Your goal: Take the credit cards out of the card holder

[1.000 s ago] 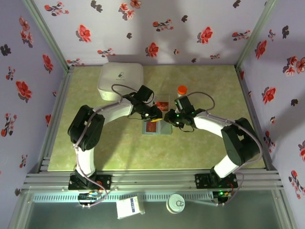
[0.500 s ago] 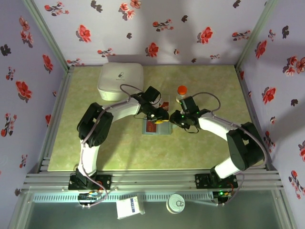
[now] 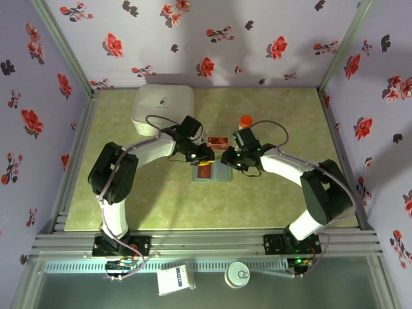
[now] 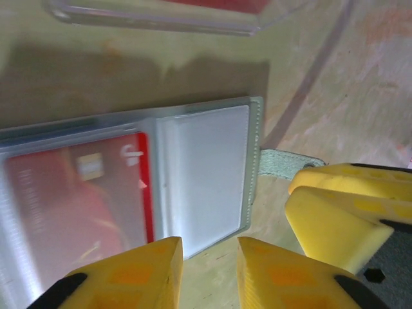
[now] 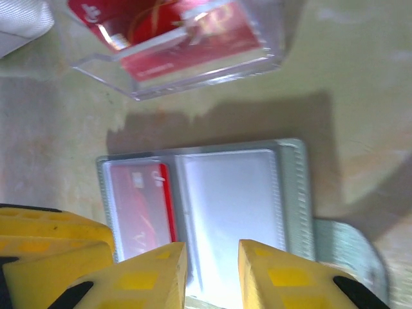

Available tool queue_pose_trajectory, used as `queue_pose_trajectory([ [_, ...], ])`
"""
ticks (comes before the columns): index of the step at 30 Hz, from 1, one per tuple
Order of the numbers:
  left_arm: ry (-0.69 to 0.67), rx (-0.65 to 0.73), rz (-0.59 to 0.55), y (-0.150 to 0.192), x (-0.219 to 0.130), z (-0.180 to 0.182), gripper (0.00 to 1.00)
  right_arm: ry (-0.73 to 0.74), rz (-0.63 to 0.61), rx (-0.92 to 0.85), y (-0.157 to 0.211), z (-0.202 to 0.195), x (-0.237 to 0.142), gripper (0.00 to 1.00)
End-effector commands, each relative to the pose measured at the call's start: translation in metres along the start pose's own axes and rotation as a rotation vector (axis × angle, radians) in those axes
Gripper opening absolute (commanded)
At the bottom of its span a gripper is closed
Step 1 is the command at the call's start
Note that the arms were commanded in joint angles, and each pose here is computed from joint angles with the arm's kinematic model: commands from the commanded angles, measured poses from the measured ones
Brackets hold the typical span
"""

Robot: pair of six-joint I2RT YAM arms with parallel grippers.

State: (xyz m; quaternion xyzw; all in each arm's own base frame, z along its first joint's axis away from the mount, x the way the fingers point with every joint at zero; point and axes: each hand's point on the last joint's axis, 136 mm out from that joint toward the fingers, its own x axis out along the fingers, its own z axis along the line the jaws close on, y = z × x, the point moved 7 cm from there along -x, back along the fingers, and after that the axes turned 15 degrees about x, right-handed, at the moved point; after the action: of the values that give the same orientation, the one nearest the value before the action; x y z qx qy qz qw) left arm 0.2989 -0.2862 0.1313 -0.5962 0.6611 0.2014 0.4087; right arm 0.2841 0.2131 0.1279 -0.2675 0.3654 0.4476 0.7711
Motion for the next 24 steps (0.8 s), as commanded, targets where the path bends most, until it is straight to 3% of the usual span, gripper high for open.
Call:
queue_pose_trajectory([
  [1, -0.011, 0.009, -0.041, 0.004, -0.016, 0.010, 0.26, 0.003, 0.021, -0.009, 0.002, 0.014, 0.012, 0.27],
  [14, -0.039, -0.048, -0.053, 0.013, -0.026, 0.038, 0.20, -0.007, 0.103, -0.026, 0.011, 0.029, 0.047, 0.26],
  [24, -0.061, -0.061, -0.017, 0.014, -0.009, 0.050, 0.03, -0.027, 0.133, -0.007, 0.014, 0.028, 0.055, 0.23],
])
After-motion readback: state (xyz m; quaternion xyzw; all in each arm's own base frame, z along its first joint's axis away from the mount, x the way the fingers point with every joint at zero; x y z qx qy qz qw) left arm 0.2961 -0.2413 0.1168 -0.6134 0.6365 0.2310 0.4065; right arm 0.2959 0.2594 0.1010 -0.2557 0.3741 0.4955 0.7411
